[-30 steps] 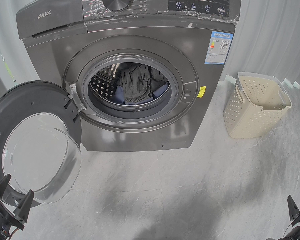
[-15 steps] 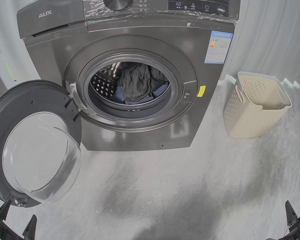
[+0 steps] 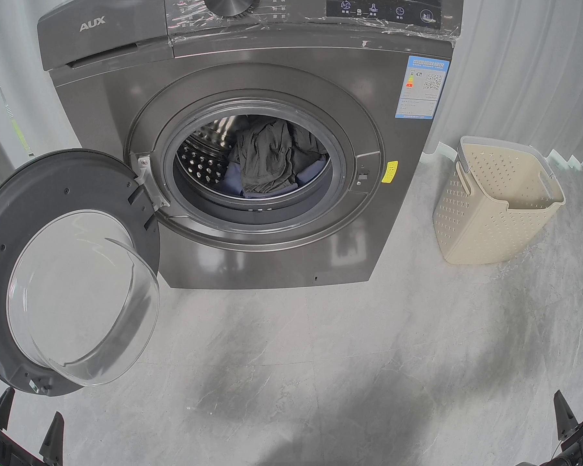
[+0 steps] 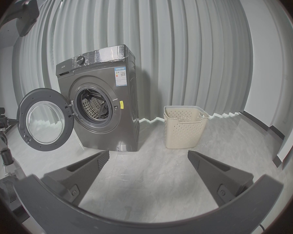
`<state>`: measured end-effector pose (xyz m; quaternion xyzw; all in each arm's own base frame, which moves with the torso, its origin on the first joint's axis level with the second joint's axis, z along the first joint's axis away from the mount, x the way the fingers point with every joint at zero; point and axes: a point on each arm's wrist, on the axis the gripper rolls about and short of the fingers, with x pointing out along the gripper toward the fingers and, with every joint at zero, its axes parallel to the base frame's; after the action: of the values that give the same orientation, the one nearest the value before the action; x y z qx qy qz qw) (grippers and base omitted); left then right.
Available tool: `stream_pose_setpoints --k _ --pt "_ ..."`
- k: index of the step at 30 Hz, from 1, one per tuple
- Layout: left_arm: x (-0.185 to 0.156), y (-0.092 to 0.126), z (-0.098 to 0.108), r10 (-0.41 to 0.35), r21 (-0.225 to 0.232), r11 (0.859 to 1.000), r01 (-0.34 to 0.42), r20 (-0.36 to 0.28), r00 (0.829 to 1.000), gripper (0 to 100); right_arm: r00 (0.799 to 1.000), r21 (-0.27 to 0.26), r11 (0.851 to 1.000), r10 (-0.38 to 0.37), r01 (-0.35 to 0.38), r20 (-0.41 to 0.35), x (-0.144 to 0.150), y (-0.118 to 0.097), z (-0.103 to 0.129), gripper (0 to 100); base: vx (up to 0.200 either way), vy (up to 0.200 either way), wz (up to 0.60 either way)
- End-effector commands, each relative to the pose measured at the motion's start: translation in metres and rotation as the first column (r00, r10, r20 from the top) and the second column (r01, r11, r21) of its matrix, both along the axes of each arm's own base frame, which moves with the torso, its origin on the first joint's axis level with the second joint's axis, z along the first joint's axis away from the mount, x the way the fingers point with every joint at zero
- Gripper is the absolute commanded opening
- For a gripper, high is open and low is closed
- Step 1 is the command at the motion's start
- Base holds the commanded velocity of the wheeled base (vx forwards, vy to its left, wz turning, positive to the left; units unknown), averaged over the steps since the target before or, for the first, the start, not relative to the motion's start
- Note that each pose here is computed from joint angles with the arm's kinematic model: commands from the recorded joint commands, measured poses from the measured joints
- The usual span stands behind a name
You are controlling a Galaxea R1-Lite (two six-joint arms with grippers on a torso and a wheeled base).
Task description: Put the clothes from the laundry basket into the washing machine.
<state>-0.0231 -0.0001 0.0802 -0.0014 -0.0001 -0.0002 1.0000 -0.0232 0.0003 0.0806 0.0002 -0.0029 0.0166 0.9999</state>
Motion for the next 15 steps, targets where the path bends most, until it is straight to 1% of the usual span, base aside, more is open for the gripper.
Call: stream_pose_setpoints --k 1,6,15 --pt "0.0002 0.0 -0.0046 -0.001 -0.002 1.0 0.001 -0.002 1.0 100 1.0 0.0 1.0 0.001 -0.001 -0.006 0.0004 0.0 -0.0047 100 0.0 0.0 0.0" --pt "0.0002 0.0 -0.0046 -0.001 0.0 1.0 0.001 -0.002 1.0 100 1.0 0.0 1.0 0.001 -0.001 -0.006 0.0004 0.0 -0.0047 100 0.0 0.0 0.0" --pt "0.0001 -0.0002 -0.0043 -0.009 -0.003 1.0 0.009 -0.002 1.0 100 1.0 0.0 1.0 0.001 -0.001 -0.006 0.0004 0.0 -0.0047 100 0.0 0.2 0.0"
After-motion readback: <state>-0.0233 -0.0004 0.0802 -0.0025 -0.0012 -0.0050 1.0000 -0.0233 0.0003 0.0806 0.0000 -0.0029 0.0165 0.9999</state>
